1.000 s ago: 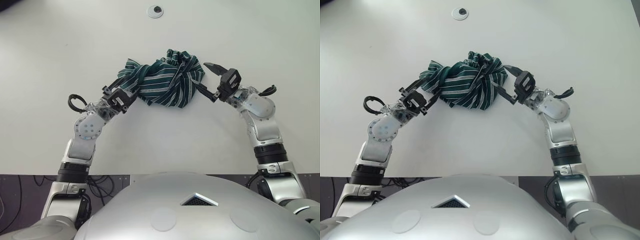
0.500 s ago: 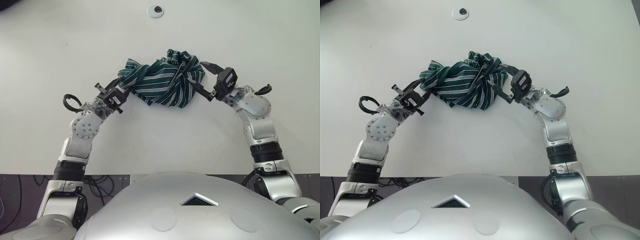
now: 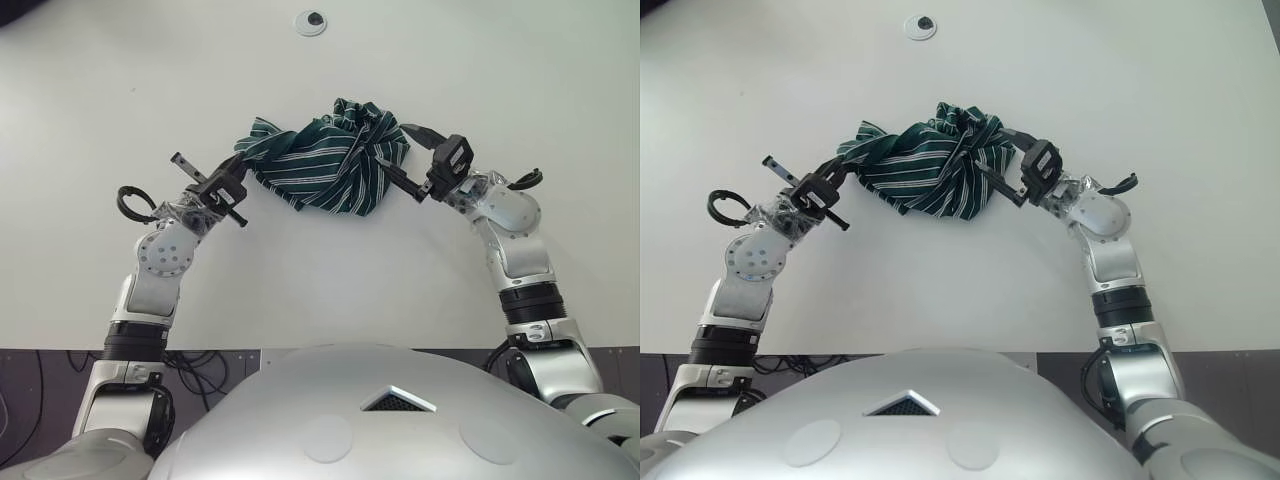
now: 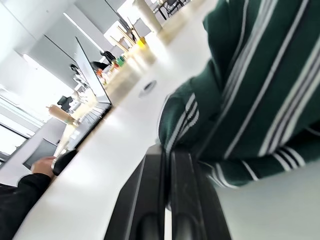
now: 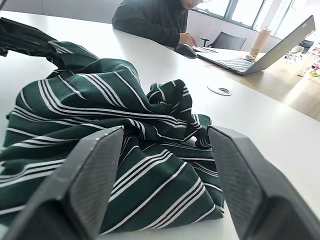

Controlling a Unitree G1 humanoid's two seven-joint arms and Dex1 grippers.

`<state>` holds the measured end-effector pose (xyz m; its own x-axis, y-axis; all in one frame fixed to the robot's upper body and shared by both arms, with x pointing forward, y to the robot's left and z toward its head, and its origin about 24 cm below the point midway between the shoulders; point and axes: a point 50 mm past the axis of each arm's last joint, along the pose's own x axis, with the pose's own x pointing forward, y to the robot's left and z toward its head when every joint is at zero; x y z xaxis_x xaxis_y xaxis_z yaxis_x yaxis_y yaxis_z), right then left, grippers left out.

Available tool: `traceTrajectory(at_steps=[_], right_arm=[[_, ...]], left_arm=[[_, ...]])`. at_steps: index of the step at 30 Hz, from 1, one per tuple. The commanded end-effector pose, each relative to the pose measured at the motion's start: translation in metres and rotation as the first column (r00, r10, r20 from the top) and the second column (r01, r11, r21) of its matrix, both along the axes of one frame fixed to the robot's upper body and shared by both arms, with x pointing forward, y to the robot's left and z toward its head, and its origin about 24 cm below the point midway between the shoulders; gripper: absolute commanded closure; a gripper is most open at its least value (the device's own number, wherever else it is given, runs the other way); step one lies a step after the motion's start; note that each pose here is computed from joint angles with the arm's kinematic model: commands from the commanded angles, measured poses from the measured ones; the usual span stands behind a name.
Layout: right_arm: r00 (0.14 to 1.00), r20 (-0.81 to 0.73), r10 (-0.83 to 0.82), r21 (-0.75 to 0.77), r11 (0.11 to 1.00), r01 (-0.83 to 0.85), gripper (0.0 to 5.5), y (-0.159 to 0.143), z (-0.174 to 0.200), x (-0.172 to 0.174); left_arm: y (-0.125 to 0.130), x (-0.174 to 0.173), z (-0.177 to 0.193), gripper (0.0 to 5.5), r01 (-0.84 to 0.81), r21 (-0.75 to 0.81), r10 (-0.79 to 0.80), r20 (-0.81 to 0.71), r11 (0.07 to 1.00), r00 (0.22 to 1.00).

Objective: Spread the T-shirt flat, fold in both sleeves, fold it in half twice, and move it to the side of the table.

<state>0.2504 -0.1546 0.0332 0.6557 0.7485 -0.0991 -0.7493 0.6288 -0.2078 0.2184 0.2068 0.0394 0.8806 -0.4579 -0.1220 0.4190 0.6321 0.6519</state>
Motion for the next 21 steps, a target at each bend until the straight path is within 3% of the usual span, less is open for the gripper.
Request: traceTrajectory(at_steps=[1, 7, 14, 18, 21], right_arm=[[1.0, 0.016, 0.003, -0.002, 1.0, -0.003, 2.44, 0.004, 0.0, 0.004], [0.999, 0.051, 0.018, -0.045, 0.999, -0.016, 2.44, 0.012, -0.002, 0.015], [0.97, 0.194, 0.147, -0.404, 0.913, -0.057, 2.44, 0.028, -0.014, 0.039], [0.941, 0.061, 0.334, -0.533, 0.807, -0.252, 2.44, 0.026, -0.026, 0.025], [0.819, -0.196, 0.539, -0.507, 0.659, -0.555, 2.44, 0.01, -0.033, -0.02]], left_arm=[[0.004, 0.01, 0.044, 5.48, -0.011, -0.095, 0.034, 0.241, 0.995, 0.97], [0.005, 0.01, 0.072, 5.48, 0.021, -0.051, 0.006, 0.472, 0.998, 0.882], [0.003, 0.01, 0.079, 5.48, 0.058, 0.025, -0.062, 0.558, 0.998, 0.827], [0.002, 0.01, 0.082, 5.48, 0.072, 0.059, -0.093, 0.586, 0.996, 0.805], [0.007, 0.012, 0.082, 5.48, 0.064, 0.114, -0.119, 0.584, 0.991, 0.803]])
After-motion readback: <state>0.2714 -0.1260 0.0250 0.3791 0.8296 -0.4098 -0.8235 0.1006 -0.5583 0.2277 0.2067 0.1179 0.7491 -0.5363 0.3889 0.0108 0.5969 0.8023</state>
